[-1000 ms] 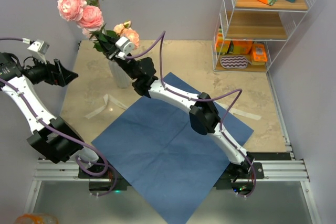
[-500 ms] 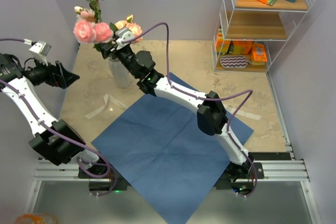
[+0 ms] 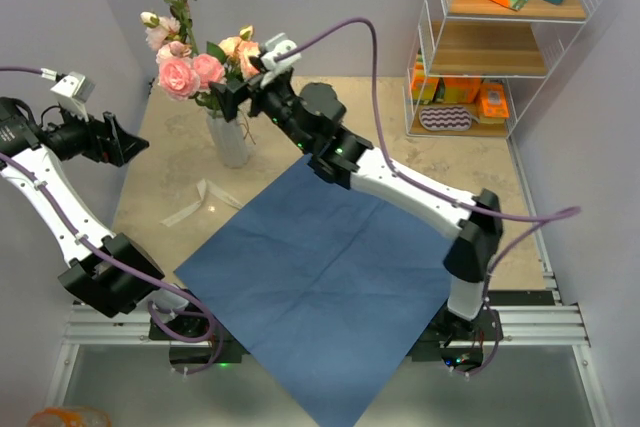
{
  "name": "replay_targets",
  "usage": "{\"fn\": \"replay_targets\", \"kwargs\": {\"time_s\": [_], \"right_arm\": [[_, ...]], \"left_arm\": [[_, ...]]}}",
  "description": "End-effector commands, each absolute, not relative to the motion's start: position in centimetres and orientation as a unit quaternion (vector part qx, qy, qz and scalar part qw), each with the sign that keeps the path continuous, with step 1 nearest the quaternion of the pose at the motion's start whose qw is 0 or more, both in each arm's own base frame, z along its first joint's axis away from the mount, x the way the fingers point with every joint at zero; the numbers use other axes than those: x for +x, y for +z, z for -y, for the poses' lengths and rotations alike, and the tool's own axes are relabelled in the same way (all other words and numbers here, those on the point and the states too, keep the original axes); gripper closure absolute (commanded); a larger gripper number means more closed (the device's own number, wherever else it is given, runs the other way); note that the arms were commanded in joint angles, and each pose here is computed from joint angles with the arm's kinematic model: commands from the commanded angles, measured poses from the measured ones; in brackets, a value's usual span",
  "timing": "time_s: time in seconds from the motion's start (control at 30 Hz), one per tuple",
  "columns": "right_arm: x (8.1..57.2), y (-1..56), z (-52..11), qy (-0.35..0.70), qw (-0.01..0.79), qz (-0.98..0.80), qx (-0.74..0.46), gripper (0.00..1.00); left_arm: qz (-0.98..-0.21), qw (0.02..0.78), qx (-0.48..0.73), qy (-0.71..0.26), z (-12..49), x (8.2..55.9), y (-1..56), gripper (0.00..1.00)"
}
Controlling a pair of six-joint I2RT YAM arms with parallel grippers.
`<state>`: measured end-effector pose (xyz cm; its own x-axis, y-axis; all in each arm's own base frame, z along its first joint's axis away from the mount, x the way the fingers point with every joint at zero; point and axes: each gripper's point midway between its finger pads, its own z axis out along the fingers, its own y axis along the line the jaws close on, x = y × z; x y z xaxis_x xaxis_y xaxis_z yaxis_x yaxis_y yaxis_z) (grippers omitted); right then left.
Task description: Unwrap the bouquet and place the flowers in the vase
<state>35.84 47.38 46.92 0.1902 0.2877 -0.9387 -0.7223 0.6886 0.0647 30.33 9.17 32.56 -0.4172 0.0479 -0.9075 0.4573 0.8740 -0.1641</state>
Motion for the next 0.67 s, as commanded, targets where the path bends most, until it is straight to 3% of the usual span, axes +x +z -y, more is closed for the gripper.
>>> {"fn": "replay_targets", "kwargs": {"time_s": [0.0,0.2,0.37,0.63], "right_arm": [[34.1,42.5,-42.0,0.301,0.681,-0.64,-0.189,0.01],[32.6,32.4,-33.1,0.156,0.58,-0.788,-0.136,0.01],[29.8,30.5,-26.5,0.124,0.57,-0.81,-0.063,0.01],[27.3,30.7,-23.2,0.132,0.568,-0.81,-0.06,0.01]], "left_arm": [[-0.812,0.527,0.164,-0.192,-8.1,29.4,33.9,0.01],[-0.823,0.506,0.181,-0.182,-7.1,28.7,30.4,0.01],[-0.833,0.5,0.166,-0.167,-6.5,27.8,27.9,0.01],[-0.842,0.494,0.14,-0.165,-5.1,29.5,25.9,0.01]]}}
